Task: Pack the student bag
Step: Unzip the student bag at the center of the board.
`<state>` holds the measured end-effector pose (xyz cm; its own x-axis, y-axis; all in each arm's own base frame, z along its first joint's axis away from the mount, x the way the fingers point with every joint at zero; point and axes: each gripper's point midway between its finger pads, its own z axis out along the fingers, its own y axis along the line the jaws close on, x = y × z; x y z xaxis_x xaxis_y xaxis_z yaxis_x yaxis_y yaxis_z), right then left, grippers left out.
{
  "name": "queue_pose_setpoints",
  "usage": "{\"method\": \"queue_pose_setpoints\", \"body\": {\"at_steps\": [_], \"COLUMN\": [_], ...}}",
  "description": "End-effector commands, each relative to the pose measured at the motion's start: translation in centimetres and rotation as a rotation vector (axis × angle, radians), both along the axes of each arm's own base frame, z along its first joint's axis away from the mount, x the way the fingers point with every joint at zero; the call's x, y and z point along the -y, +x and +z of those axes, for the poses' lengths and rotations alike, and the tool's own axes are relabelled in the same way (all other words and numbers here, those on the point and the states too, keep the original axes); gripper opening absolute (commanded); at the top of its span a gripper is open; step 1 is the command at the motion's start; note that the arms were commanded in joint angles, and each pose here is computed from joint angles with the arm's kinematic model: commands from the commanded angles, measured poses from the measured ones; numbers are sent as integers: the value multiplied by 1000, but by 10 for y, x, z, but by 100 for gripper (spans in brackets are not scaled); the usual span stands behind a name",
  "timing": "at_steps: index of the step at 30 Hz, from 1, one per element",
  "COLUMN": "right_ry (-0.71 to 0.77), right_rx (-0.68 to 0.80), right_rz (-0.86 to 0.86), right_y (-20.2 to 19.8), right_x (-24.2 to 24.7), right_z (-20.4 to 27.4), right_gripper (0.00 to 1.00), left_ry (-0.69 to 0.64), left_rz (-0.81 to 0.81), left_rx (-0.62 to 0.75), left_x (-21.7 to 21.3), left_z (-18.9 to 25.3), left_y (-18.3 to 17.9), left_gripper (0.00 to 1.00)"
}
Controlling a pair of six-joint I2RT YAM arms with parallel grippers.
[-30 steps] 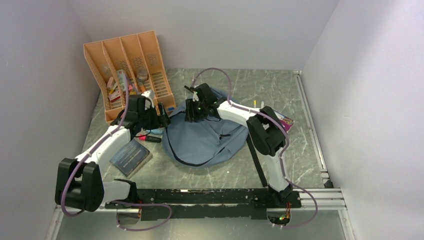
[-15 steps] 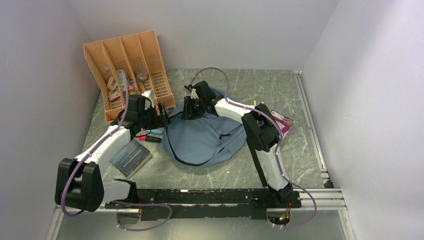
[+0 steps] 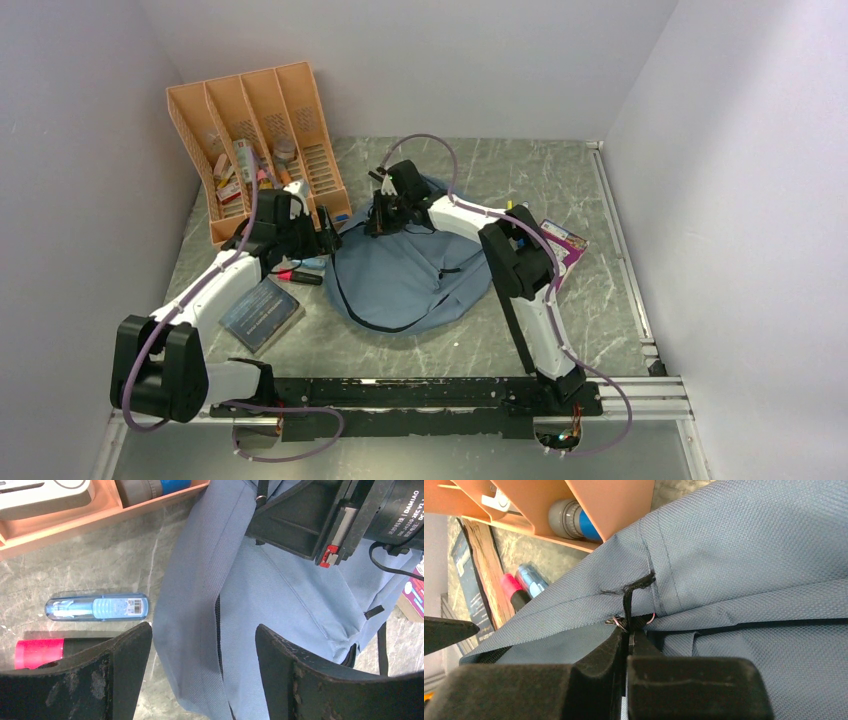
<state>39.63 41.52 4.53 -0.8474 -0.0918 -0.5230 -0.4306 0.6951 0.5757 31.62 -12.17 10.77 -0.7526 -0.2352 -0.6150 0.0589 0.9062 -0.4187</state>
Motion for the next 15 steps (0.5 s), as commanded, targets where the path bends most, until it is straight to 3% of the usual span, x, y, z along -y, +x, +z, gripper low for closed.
{"method": "queue_pose_setpoints", "body": {"at_steps": [1, 9, 15], "right_ry": [31, 46, 54], "right_rx": [102, 232, 350], "right_rz": [41, 176, 309], "right_y": [8, -14, -49], "right_x": [0, -14, -36], "right_z": [23, 55, 80], "right_gripper": [0, 0, 0], "left_ry": [24, 25, 36], "left_rz": [-7, 64, 121], "left_rx": [50, 100, 87], "left_x": [0, -4, -11], "left_z": [17, 53, 50], "left_y": [14, 39, 48], "left_gripper": [80, 82, 83]}}
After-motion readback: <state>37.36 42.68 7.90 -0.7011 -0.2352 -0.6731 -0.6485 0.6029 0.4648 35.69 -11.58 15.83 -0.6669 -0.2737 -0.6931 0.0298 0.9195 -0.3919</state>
